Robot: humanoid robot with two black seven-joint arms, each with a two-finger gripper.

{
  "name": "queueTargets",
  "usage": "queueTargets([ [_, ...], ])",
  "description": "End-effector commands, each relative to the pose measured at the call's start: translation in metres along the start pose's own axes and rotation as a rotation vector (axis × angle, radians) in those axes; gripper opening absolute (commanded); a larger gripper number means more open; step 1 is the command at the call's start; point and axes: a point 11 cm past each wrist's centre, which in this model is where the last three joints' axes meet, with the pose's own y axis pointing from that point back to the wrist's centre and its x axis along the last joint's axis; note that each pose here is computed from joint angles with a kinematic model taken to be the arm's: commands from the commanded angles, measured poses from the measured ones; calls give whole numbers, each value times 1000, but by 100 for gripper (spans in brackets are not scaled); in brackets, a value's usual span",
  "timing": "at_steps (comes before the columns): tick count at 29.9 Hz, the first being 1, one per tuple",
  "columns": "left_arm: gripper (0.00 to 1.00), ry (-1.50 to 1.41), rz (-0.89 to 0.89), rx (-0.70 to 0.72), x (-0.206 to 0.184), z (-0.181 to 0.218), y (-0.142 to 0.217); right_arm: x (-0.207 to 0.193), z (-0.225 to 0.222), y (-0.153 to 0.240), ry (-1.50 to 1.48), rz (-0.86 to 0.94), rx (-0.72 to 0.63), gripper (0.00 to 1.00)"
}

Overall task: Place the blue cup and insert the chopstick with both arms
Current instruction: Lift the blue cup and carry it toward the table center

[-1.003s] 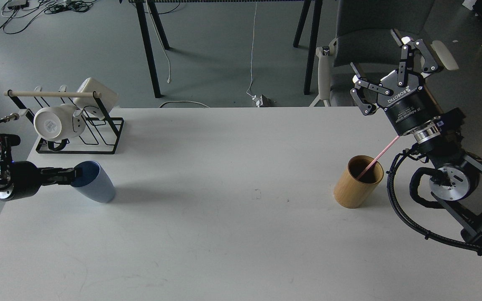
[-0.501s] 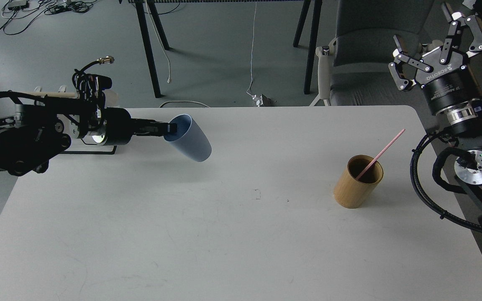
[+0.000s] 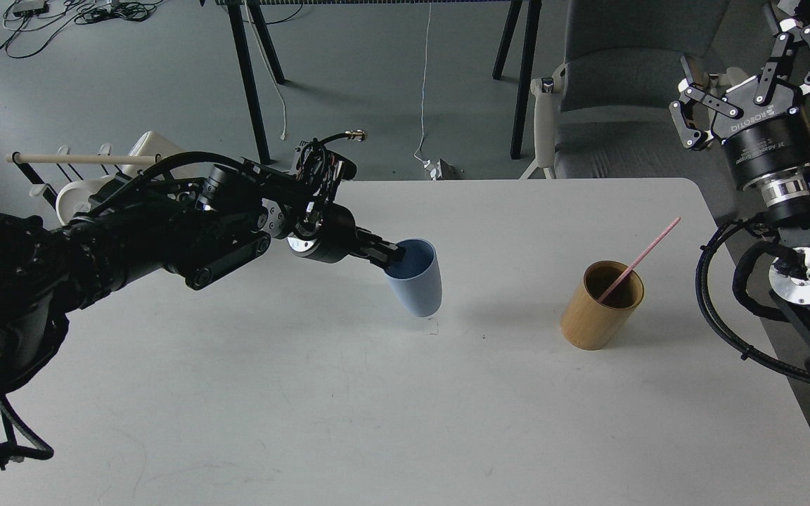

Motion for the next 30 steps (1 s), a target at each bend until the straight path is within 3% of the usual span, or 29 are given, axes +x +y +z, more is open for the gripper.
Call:
queueTargets([
  [1,3,-39,-14,13,0,5,-9,2,0,0,2,6,-1,89],
  [30,7,-50,-44,36,-12,0,-14,5,6,6,2,10,-20,89],
])
